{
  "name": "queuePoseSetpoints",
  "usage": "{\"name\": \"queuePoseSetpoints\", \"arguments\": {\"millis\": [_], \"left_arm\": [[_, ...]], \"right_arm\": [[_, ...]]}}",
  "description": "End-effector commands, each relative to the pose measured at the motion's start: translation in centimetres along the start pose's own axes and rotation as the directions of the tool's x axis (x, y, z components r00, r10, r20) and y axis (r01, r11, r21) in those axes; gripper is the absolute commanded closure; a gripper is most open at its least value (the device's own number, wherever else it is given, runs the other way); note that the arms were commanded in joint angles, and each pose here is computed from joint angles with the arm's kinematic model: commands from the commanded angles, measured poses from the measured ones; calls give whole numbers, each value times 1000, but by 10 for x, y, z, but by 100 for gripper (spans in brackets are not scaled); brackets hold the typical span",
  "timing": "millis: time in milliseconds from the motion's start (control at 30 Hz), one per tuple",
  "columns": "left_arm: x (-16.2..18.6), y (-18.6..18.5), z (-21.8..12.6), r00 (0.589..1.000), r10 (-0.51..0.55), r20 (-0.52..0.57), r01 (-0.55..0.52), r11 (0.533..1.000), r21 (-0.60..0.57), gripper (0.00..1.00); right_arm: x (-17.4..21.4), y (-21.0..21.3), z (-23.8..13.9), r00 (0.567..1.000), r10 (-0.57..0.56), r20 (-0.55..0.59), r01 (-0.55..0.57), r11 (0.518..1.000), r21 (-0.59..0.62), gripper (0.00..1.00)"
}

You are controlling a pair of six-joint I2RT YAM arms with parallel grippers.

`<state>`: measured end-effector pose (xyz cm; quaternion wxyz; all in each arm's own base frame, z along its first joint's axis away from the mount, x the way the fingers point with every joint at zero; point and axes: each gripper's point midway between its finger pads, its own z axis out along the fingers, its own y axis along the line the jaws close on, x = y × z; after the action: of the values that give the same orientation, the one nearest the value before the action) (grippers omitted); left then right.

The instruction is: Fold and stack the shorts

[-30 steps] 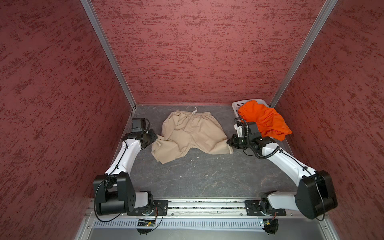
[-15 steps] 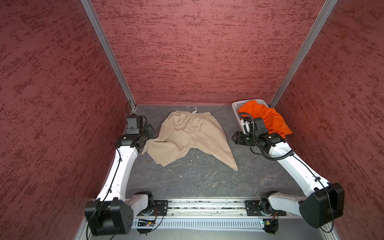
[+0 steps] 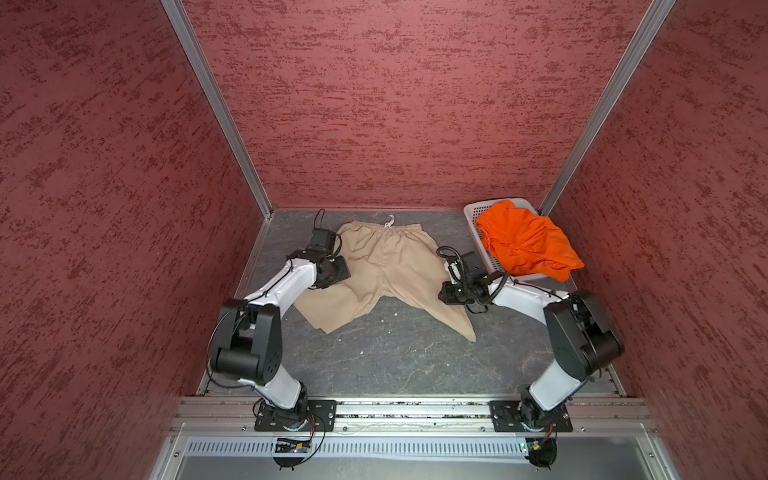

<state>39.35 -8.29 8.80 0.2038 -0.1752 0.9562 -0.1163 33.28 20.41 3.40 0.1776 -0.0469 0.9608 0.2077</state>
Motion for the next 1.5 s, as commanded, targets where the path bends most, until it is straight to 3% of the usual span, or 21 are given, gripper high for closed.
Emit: {"name": "queuePoseSetpoints", "arguments": {"millis": [0,267,500,600,700,800,933,1000,1100,1300,1467], "left_arm": [[-29,-27,13,999,27,28,-29,998,56,45],[-37,-64,93,988,91,-124,-85,995,57,46],[-28,-127,141,959,192,-208,-159,973,166,47],[-15,-162,148,939,270,-212,-216,945,244,46],[-17,-183,138,935,308,-175,-251,925,285,46],[-34,-193,105,946,312,-91,-268,908,322,46],[-50,-201,35,934,352,63,-350,864,361,44],[-44,-205,2,912,388,133,-408,827,387,43],[-24,-195,-20,898,415,149,-440,817,374,42],[29,-136,10,945,328,-2,-315,908,276,43],[62,-114,46,951,288,-110,-255,936,243,47]], "right_arm": [[17,7,14,1000,9,-9,-9,1000,-16,81],[97,62,24,991,32,-132,-47,992,-114,83],[112,169,41,975,-145,-166,94,955,-281,82],[106,201,38,973,-198,-117,149,929,-338,77],[85,213,10,982,-188,-2,173,910,-377,60],[60,204,-27,985,-145,89,169,905,-391,50],[30,163,-60,989,-48,141,101,913,-396,46],[11,137,-79,984,-1,181,72,920,-384,46],[-8,99,-78,979,14,204,47,957,-288,45],[-15,44,-32,992,35,121,-22,994,-106,53],[-3,29,-7,997,27,68,-23,998,-52,65]]}}
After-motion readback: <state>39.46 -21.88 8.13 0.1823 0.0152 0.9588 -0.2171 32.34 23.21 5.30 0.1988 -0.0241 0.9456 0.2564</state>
